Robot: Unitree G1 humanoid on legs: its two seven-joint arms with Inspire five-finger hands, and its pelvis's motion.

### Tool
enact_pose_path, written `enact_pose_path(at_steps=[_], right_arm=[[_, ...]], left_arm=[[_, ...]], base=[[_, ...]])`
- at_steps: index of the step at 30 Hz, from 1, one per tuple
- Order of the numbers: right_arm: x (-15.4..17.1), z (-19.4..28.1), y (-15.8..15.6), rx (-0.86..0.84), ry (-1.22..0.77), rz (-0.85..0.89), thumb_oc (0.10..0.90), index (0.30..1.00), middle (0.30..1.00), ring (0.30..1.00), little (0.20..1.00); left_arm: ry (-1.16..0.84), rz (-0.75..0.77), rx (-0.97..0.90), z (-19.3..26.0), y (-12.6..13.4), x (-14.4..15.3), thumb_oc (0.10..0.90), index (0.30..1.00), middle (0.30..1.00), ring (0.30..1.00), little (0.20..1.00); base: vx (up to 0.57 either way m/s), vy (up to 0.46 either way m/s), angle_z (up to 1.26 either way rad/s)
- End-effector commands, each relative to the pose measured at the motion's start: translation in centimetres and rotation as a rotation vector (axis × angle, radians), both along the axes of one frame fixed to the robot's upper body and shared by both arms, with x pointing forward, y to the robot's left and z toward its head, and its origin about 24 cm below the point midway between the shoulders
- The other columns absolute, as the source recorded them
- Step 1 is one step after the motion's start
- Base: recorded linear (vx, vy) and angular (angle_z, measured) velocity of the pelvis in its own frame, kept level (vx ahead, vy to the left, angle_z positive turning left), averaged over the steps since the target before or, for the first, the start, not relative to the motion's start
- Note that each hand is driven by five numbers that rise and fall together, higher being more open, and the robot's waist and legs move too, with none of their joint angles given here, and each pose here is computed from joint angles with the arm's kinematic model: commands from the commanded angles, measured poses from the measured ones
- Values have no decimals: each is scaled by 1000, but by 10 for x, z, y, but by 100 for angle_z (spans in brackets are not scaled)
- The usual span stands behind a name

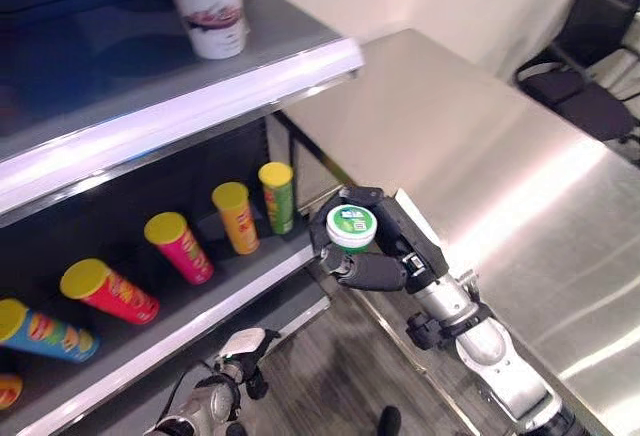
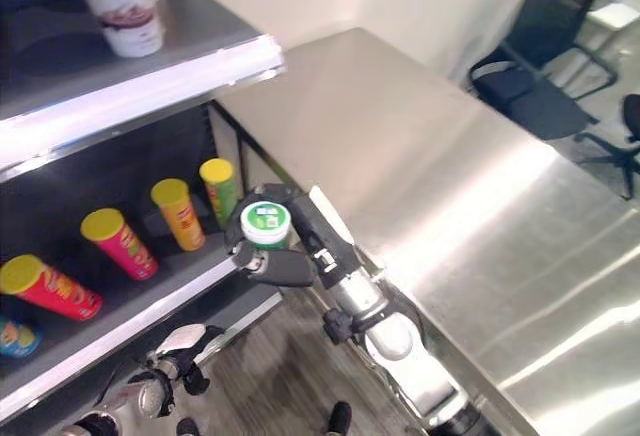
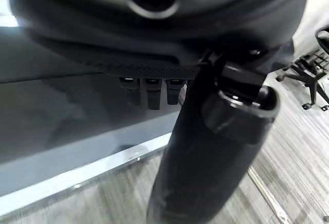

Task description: Put the goods on the table back onto the shelves and tidy them up.

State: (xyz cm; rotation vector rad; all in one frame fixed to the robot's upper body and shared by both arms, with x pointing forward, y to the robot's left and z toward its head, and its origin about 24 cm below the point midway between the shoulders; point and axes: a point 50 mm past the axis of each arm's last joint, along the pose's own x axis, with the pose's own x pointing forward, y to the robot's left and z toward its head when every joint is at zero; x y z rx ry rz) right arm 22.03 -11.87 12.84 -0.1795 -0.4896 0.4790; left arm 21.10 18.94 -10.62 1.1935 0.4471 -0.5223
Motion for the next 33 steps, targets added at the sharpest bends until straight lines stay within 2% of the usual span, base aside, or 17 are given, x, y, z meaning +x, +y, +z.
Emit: enact_pose_path(at_steps=[1,3,8,11,14,18,21,28,33], right_arm=[[-5,62,5,53,-371,17,400,300,300,300,300],[-4,58,7,77,-344,17,400,300,300,300,300],[-11,51,1,95,-293,21,400,300,300,300,300],[-14,47,-3,77,-289,17,400,300,300,300,300],[-15,45,-7,68,-294,-13,400,300,300,300,300],[-19,37,-15,75,-267,-108,400,300,300,300,300],[-21,35,-16,54,-270,-128,400,300,300,300,300],[-18,39,-18,6,-308,-154,400,300,300,300,300],[-17,38,-20,-3,-308,-169,400,300,300,300,300]], left_arm=[[-109,-45,63,17,7,23,800,900,900,900,900],[-127,-50,63,20,7,27,800,900,900,900,900],[-56,7,10,10,6,13,800,900,900,900,900],[-26,-28,17,6,2,9,800,900,900,900,900],[-10,-58,27,4,-2,6,800,900,900,900,900],[3,86,-8,-5,8,-8,800,900,900,900,900],[21,92,-12,-9,6,-15,800,900,900,900,900],[-27,32,5,-4,-2,-7,800,900,900,900,900],[11,98,5,-11,5,-18,800,900,900,900,900]], base=[[-122,278,53],[-60,332,72],[-85,393,67],[-59,151,-22],[11,40,17],[104,-31,4],[49,11,6],[-9,69,32],[82,137,10]])
